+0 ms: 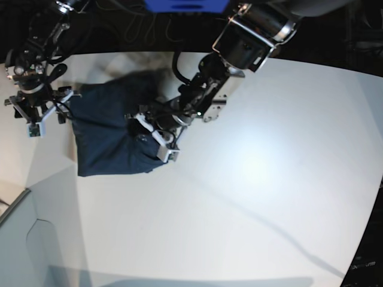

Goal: Layout the t-shirt on the table in an organized manner, then fold the t-shirt properly
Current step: 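Push the bundle edge with the left gripper to square the folded shirt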

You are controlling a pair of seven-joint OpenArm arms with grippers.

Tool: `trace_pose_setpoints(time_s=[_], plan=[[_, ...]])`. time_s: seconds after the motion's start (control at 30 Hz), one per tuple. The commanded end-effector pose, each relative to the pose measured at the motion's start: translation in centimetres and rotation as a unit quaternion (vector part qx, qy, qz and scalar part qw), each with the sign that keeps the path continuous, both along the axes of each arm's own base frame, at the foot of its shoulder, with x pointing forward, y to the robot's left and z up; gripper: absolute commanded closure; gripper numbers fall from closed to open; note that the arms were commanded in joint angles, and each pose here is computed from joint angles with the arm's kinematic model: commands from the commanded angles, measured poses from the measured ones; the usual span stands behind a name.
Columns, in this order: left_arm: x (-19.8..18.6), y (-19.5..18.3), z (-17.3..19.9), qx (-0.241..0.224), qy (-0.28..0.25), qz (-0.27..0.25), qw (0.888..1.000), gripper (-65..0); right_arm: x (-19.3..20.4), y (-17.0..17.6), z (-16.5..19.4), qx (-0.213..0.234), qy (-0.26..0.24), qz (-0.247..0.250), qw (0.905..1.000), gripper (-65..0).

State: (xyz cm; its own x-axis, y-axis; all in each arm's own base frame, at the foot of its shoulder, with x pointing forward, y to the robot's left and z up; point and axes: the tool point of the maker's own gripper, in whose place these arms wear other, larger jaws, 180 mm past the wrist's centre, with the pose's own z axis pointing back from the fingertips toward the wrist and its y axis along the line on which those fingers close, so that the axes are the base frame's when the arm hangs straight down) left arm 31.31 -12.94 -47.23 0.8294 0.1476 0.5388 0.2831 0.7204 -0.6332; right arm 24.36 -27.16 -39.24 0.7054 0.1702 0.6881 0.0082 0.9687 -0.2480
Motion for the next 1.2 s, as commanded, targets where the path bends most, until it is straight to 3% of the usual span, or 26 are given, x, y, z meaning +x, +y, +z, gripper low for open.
trace_pose_setpoints(time_s=[0.0, 0.1, 0.3, 0.4, 0.53, 0.67, 0.77, 0.8, 1.0, 1.17], plan=[[1.5, 0.3, 0.6, 0.015, -0.019, 0.002, 1.000, -12.4, 0.3, 0.0, 1.1, -0.005, -0.019, 0.009, 0.9998, -39.9], [2.7, 0.8, 0.9, 0.026, -0.044, 0.011, 0.999, 0.0, -0.4, 0.3, 1.2, -0.006, -0.018, 0.008, 0.9998, -39.9], [5.0, 0.9, 2.4, 0.070, -0.097, -0.028, 0.992, -0.1, -2.1, 0.2, 1.2, -0.017, -0.006, 0.008, 0.9998, -39.9], [6.4, 3.5, 1.8, 0.151, -0.111, -0.074, 0.979, -0.1, -2.9, 0.1, 1.3, -0.023, -0.001, 0.009, 0.9997, -39.9], [6.6, 4.5, 2.0, 0.210, -0.153, -0.188, 0.947, -0.1, -3.7, 0.6, 1.3, -0.021, 0.003, 0.007, 0.9997, -39.9], [5.9, 4.1, 2.3, 0.257, -0.199, -0.309, 0.894, -0.1, -4.1, 1.2, 1.1, -0.013, 0.005, 0.004, 0.9999, -39.9], [5.2, 3.0, 2.5, 0.289, -0.230, -0.393, 0.842, -0.1, -4.2, 1.2, 1.2, -0.015, 0.005, 0.004, 0.9999, -39.9], [5.3, 2.5, 2.7, 0.299, -0.246, -0.408, 0.827, -0.1, -4.2, 1.2, 1.2, -0.015, 0.005, 0.004, 0.9999, -39.9], [4.8, 0.1, 3.2, 0.353, -0.345, -0.511, 0.704, -0.3, -4.8, 1.1, 1.0, -0.017, 0.012, 0.005, 0.9998, -39.9], [3.4, -1.1, 2.9, 0.366, -0.374, -0.570, 0.634, -0.5, -5.2, 1.1, 0.9, -0.018, 0.017, 0.004, 0.9997, -39.9]])
